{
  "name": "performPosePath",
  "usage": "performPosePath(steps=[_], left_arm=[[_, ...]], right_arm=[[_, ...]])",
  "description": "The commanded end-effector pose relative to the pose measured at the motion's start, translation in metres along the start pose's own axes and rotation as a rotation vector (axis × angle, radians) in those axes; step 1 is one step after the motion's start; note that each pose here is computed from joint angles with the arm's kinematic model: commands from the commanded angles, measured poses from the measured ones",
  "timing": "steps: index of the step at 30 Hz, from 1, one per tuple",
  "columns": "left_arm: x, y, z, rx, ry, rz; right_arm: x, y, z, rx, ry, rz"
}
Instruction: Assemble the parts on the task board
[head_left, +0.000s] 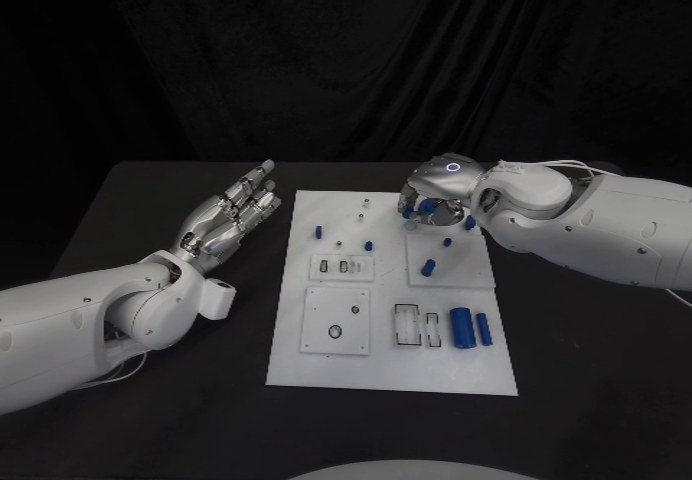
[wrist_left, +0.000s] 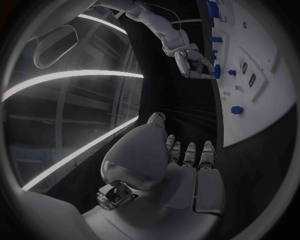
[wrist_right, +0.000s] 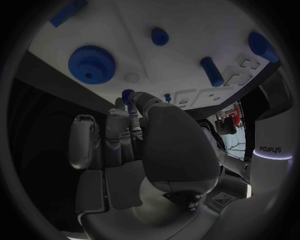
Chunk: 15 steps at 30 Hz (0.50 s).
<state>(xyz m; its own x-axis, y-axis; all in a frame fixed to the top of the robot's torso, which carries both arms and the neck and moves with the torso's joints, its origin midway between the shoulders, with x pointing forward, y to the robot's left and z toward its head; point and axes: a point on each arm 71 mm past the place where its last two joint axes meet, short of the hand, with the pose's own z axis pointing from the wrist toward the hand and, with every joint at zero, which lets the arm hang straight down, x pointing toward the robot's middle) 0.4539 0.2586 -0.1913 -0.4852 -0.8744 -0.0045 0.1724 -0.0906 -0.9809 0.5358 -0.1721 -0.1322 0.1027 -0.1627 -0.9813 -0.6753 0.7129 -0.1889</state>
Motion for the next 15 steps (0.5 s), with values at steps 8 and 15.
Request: performPosePath(steps=[8, 15], left_arm=[[0.0042, -0.0069, 0.0023, 0.097, 0.021, -0.005], [0.0048, -0.0064, 0.0034, 0.096, 0.022, -0.005]], right_arm=[[-0.018, 0.007, 0.024, 0.014, -0.069, 0.039], [-0.020, 0.011, 0.043, 0.011, -0.054, 0.026]])
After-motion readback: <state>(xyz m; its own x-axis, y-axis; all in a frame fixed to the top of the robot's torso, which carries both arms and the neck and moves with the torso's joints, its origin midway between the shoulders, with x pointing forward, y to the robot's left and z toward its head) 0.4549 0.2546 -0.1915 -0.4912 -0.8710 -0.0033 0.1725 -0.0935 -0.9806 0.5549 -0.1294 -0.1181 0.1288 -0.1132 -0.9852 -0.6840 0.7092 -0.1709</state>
